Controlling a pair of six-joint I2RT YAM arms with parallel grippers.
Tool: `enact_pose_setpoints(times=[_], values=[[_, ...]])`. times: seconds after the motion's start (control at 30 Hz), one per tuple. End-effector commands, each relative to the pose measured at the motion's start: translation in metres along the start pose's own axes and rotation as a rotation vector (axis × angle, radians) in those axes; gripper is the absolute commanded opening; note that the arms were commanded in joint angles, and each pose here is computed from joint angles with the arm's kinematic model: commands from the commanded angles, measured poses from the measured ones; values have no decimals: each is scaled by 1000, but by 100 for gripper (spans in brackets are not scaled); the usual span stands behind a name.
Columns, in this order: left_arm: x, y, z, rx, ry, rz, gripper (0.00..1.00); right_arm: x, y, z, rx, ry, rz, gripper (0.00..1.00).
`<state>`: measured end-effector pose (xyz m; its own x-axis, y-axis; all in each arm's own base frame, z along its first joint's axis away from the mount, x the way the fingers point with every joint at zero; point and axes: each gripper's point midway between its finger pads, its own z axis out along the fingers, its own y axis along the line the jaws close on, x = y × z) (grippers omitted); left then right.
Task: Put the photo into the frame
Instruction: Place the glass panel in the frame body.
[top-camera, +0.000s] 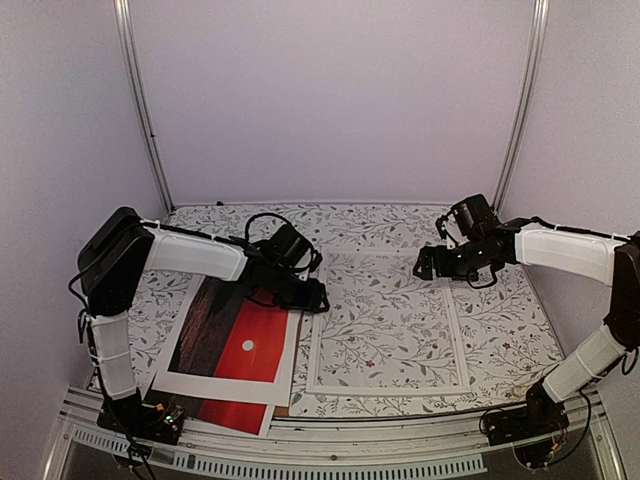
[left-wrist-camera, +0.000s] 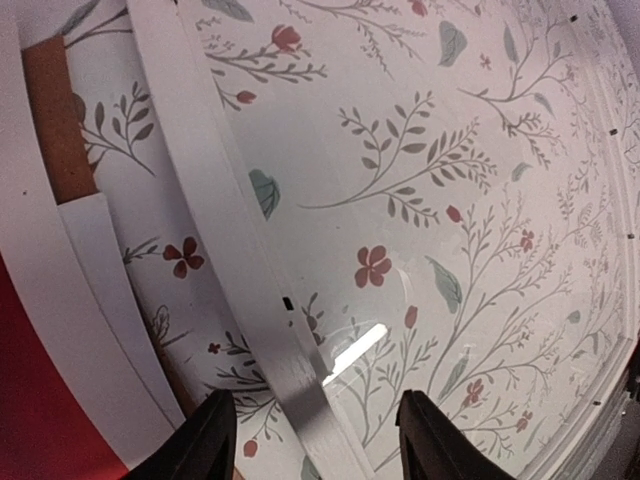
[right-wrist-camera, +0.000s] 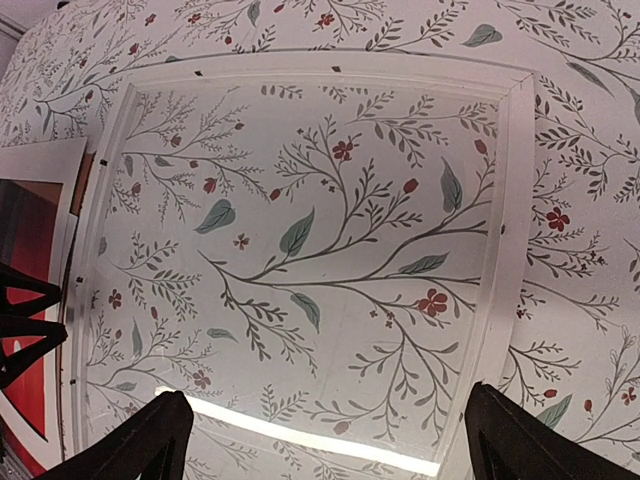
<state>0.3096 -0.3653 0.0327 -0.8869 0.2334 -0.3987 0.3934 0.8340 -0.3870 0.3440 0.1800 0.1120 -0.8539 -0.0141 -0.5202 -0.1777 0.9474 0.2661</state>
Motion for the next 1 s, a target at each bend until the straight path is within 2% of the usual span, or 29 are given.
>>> enact_pose_setpoints(times=[0.0,0.23,0.47,0.6,0.77,0.87,0.97], values=[[12,-15,11,34,24,20,58,-5,-3,-7,8,-24,-7,99],[20,-42,24,119,60,19,58,-6,-1,-6,6,-23,-10,99],[8,-59,10,146,13,47,58,-5,0,-5,-3,-18,-10,99],[-5,-43,-8,39,-58,81,59,-6,8,-5,-46,-19,-19,99],[-20,-2,-43,-179,-151,130,61,-11,37,-10,-134,-48,-51,99],[-21,24,-62,-279,-152,127,63,-11,63,-9,-183,-57,-80,99],[-17,52,-76,-375,-140,110,71,-7,95,-2,-247,-45,-109,99]])
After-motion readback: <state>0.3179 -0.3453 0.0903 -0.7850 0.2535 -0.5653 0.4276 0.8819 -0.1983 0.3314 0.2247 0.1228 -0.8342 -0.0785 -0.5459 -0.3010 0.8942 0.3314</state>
